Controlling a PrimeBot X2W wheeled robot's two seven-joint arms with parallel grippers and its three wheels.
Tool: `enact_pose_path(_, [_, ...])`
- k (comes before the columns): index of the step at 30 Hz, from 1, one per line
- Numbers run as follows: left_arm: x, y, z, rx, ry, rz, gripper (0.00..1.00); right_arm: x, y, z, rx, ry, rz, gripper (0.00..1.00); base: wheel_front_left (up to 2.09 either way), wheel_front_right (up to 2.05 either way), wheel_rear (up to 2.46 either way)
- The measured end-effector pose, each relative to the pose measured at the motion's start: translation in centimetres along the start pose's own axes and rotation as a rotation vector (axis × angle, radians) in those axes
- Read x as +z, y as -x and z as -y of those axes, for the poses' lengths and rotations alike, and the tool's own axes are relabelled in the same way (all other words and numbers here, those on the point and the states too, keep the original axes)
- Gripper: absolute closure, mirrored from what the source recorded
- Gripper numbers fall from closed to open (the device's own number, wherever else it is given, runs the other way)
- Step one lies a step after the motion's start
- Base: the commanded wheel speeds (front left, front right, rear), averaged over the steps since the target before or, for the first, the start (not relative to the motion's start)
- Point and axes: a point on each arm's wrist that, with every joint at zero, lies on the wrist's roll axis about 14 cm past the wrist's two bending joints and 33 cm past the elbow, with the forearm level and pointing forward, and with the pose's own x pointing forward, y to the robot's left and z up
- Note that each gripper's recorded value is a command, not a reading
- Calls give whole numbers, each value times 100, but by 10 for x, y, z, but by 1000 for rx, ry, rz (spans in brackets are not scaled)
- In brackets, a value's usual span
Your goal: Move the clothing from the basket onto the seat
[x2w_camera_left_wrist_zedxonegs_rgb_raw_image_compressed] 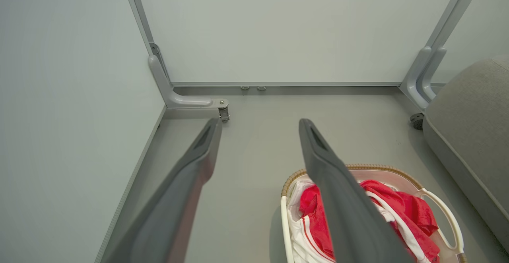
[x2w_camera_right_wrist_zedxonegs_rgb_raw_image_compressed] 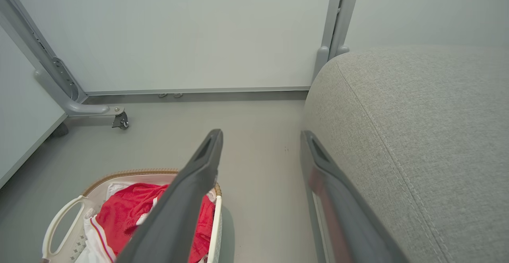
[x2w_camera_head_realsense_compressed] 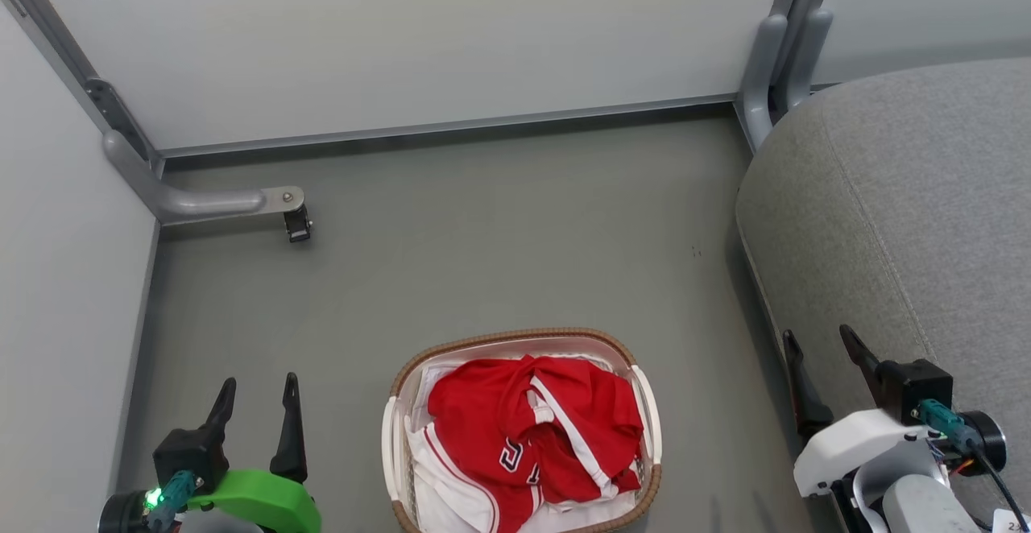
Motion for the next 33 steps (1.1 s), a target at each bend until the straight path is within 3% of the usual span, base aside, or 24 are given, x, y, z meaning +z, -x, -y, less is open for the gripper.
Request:
enact_pose_path(6, [-9, -19, 16, -45, 29, -28, 0, 3, -21, -4, 13, 2, 9, 0, 0, 0, 0])
enact_pose_path(19, [-64, -77, 96, -287, 106, -188, 0, 1, -87, -19, 71, 33, 33, 0, 0, 0, 0])
enact_pose_path(28, [-126, -103, 143, -453, 127, -352, 0, -26, -116, -18, 84, 37, 2, 0, 0, 0, 0])
enact_pose_path(33, [-170, -108, 148, -458, 177, -470, 0, -44, -126, -13, 81, 49, -22, 0, 0, 0, 0])
